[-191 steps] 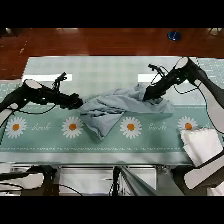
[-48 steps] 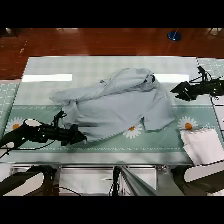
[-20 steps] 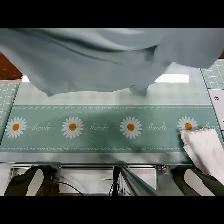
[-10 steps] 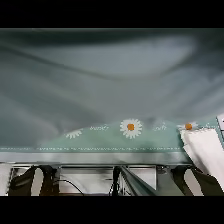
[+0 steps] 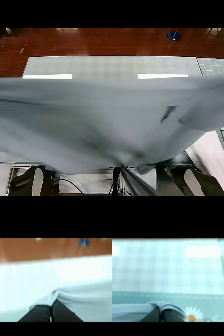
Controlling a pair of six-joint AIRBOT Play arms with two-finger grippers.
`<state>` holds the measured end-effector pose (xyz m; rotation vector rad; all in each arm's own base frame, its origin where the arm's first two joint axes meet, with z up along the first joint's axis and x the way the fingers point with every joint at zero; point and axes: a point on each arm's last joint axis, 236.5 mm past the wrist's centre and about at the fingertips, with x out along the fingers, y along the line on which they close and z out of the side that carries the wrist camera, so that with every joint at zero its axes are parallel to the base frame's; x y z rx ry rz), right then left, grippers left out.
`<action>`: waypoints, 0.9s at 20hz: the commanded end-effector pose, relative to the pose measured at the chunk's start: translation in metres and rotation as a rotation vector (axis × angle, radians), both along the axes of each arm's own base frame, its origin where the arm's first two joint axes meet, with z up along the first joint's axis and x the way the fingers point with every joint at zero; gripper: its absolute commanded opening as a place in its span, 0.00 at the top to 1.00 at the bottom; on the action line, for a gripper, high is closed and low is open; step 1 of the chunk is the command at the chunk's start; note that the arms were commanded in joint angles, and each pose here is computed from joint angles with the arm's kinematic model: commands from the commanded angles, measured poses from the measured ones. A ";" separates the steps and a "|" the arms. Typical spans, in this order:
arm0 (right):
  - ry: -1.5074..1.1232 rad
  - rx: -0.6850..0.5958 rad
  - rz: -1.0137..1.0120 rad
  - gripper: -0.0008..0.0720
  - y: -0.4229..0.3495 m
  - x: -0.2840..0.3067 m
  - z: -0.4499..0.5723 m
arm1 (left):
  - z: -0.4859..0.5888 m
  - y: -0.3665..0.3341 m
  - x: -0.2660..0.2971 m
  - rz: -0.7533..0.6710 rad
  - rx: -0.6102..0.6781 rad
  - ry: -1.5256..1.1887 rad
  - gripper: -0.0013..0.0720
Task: Fold the shirts.
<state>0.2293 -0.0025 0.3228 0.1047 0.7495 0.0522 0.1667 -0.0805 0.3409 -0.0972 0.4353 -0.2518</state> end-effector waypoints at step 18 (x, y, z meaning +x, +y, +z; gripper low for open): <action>0.045 0.048 0.088 0.95 0.031 0.294 -0.220 | -0.261 0.086 0.279 0.066 -0.142 0.218 0.95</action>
